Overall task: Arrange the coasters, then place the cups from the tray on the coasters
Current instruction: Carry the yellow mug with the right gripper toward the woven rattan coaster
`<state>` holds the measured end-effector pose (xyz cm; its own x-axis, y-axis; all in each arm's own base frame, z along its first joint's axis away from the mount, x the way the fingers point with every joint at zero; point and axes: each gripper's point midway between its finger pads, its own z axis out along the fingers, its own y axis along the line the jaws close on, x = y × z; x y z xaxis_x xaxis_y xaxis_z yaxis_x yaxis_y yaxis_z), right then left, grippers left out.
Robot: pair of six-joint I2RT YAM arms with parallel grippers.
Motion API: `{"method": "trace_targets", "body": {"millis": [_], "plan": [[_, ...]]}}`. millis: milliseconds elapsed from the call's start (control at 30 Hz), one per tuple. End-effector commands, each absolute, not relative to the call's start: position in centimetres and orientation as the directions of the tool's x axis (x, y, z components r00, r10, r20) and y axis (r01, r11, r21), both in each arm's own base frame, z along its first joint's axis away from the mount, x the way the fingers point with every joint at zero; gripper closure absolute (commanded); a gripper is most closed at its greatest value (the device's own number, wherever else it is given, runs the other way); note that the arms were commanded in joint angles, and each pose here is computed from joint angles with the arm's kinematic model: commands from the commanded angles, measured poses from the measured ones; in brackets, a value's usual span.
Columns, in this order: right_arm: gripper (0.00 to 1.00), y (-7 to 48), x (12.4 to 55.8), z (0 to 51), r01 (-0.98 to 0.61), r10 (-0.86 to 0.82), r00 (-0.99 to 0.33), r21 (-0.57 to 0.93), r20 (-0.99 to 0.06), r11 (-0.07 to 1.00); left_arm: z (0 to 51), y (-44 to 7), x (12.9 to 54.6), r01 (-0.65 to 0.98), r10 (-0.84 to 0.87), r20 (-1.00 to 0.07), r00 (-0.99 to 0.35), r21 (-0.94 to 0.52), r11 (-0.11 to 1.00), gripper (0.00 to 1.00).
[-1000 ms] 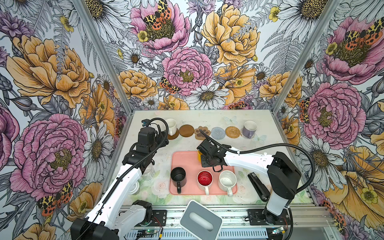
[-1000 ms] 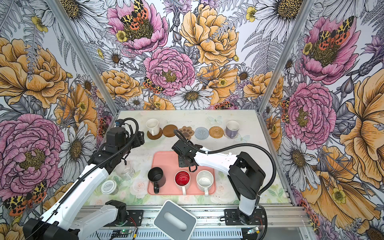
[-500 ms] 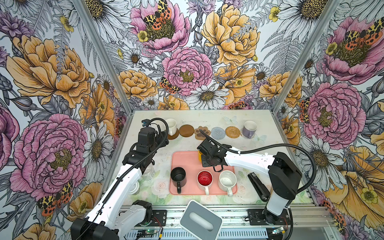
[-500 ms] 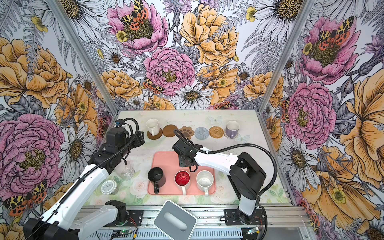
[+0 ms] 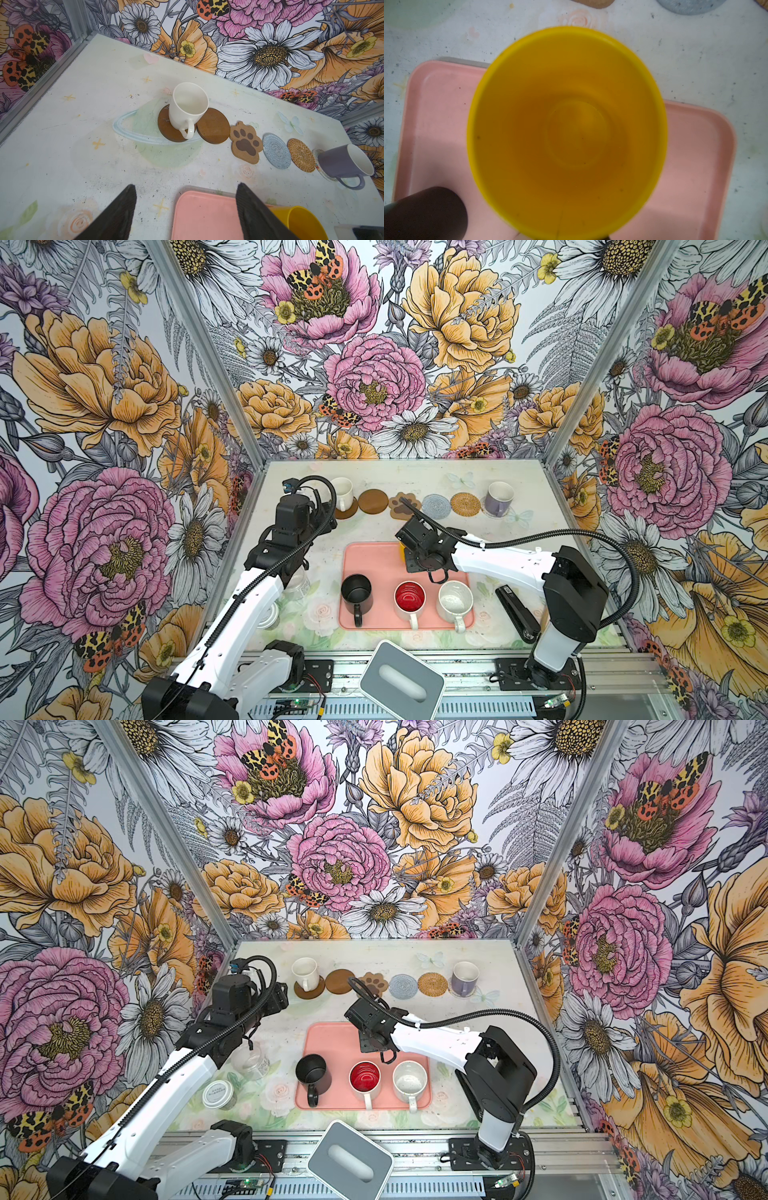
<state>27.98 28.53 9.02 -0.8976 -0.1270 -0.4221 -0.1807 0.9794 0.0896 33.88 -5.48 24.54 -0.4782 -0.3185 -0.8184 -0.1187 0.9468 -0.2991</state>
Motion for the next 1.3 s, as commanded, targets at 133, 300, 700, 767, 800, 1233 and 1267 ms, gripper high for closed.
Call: {"method": "trace_targets", "body": {"millis": [133, 300, 700, 767, 800, 1233, 1267], "plan": [[1.0, 29.2, 30.1, 15.1, -0.19, -0.079, -0.811, 0.133, -0.58, 0.973, 24.4, -5.3, 34.1, -0.11, -0.313, -0.823, -0.474, -0.297, 0.949, 0.23], [1.0, 28.5, 30.8, 15.9, -0.181, -0.064, -0.803, 0.139, -0.593, 0.974, 24.4, -5.3, 34.1, -0.109, -0.313, -0.823, -0.474, -0.298, 0.948, 0.23], [1.0, 24.7, 34.5, 18.7, -0.145, -0.026, -0.769, 0.135, -0.639, 0.98, 24.4, -5.4, 34.2, -0.108, -0.31, -0.823, -0.477, -0.295, 0.949, 0.23], [1.0, 23.9, 35.2, 18.8, -0.138, -0.02, -0.769, 0.135, -0.638, 0.981, 24.3, -5.4, 34.2, -0.109, -0.31, -0.822, -0.478, -0.295, 0.949, 0.23], [1.0, 23.4, 35.6, 18.9, -0.133, -0.017, -0.769, 0.133, -0.639, 0.982, 24.4, -5.4, 34.2, -0.108, -0.309, -0.823, -0.477, -0.294, 0.95, 0.23], [1.0, 15.6, 42.4, 19.2, -0.005, 0.072, -0.768, 0.118, -0.637, 0.993, 24.4, -5.4, 34.4, -0.11, -0.314, -0.821, -0.477, -0.299, 0.948, 0.23], [1.0, 15.1, 43.0, 18.9, 0.006, 0.081, -0.77, 0.121, -0.632, 0.993, 24.3, -5.4, 34.4, -0.113, -0.317, -0.82, -0.477, -0.301, 0.947, 0.23]]}}
